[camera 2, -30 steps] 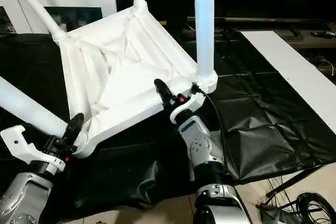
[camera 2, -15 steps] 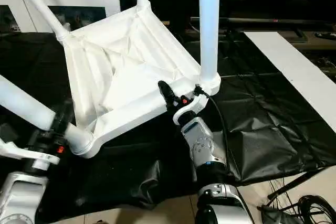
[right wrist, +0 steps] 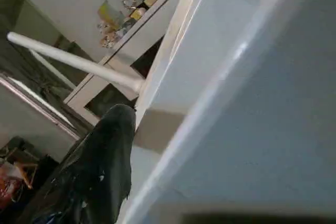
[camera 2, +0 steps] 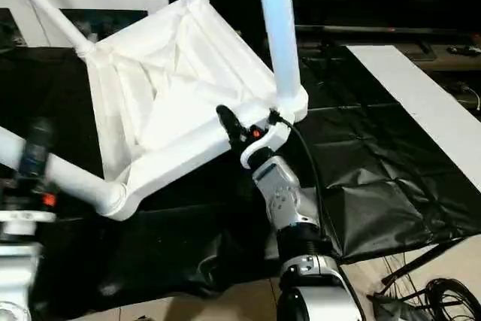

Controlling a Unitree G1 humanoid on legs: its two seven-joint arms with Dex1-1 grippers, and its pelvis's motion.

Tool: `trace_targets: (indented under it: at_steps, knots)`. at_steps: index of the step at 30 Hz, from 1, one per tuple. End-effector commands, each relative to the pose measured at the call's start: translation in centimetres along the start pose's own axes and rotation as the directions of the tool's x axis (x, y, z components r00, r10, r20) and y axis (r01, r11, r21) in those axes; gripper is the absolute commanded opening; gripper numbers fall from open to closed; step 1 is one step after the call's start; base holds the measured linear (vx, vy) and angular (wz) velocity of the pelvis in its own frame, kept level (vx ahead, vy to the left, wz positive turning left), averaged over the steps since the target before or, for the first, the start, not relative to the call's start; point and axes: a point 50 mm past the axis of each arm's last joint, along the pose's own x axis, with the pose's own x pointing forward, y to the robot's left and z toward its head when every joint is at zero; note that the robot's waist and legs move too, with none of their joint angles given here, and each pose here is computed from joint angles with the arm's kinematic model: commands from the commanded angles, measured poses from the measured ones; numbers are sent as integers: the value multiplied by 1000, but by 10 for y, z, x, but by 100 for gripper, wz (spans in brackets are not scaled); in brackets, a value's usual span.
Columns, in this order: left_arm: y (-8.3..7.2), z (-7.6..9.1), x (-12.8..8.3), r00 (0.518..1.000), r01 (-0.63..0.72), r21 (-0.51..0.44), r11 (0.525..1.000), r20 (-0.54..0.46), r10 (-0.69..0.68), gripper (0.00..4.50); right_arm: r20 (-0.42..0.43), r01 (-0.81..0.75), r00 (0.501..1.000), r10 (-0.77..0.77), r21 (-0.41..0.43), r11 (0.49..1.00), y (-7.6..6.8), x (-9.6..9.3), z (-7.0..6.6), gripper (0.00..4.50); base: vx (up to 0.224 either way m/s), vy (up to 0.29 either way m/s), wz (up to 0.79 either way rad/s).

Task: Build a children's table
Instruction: Flip table

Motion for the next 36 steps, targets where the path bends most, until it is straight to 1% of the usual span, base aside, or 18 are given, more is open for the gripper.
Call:
trace_targets:
  at_steps: [1,3,5,6,9,10,12,14,16,18,20,21,22,24,27,31,33,36]
  knots:
    - [17,59,-20,953,-127,79,989,288,99,403,135,159,981,-138,-159,974,-41,-29,54,262,0,0,0]
    - [15,51,-19,978,-98,124,987,197,72,403,140,178,978,-156,-166,970,-45,-31,57,262,0,0,0]
    - [15,45,-18,989,-88,152,984,134,68,403,139,187,977,-164,-174,967,-46,-32,58,262,0,0,0]
    - [15,36,-15,995,-87,209,974,65,75,403,140,190,976,-165,-192,963,-47,-33,60,262,0,0,0]
    - [16,33,-13,995,-95,255,962,35,89,403,151,198,974,-170,-190,962,-48,-34,64,262,0,0,0]
    - [18,34,-12,995,-101,253,962,42,93,403,156,200,973,-171,-193,960,-48,-35,66,262,0,0,0]
    - [19,37,-11,994,-107,247,963,54,96,438,163,207,971,-175,-205,957,-49,-36,70,262,0,0,0]
    - [20,43,-10,993,-105,238,965,71,90,438,183,227,965,-187,-230,946,-53,-40,82,262,0,0,0]
    - [22,46,-11,990,-127,262,957,89,107,450,195,242,961,-196,-254,936,-56,-44,91,262,0,0,0]
    - [23,49,-11,987,-142,267,953,107,117,450,201,254,958,-204,-268,929,-59,-48,98,262,0,0,0]
    - [24,52,-12,981,-168,265,950,141,134,450,191,269,957,-220,-292,918,-64,-55,106,262,0,0,0]
    - [24,53,-12,980,-171,263,950,147,136,450,188,270,957,-221,-304,914,-65,-57,108,262,-9,-1,19]
    - [25,55,-12,977,-178,262,948,161,139,450,187,277,956,-226,-324,904,-68,-61,114,262,4,6,22]
    - [26,56,-12,975,-184,264,947,171,142,450,188,284,954,-233,-328,901,-70,-63,117,262,2,3,11]
    - [27,59,-10,973,-183,253,950,182,139,450,202,301,948,-245,-331,894,-73,-67,126,261,0,0,0]
    - [29,64,-9,965,-201,261,944,218,145,450,181,292,954,-239,-369,883,-75,-73,133,261,0,0,0]
    - [29,69,-8,963,-204,290,935,233,138,450,163,280,959,-233,-404,871,-76,-75,136,261,0,0,0]
    - [27,80,-5,961,-200,341,919,253,115,450,174,296,954,-244,-418,859,-77,-78,143,261,0,0,0]
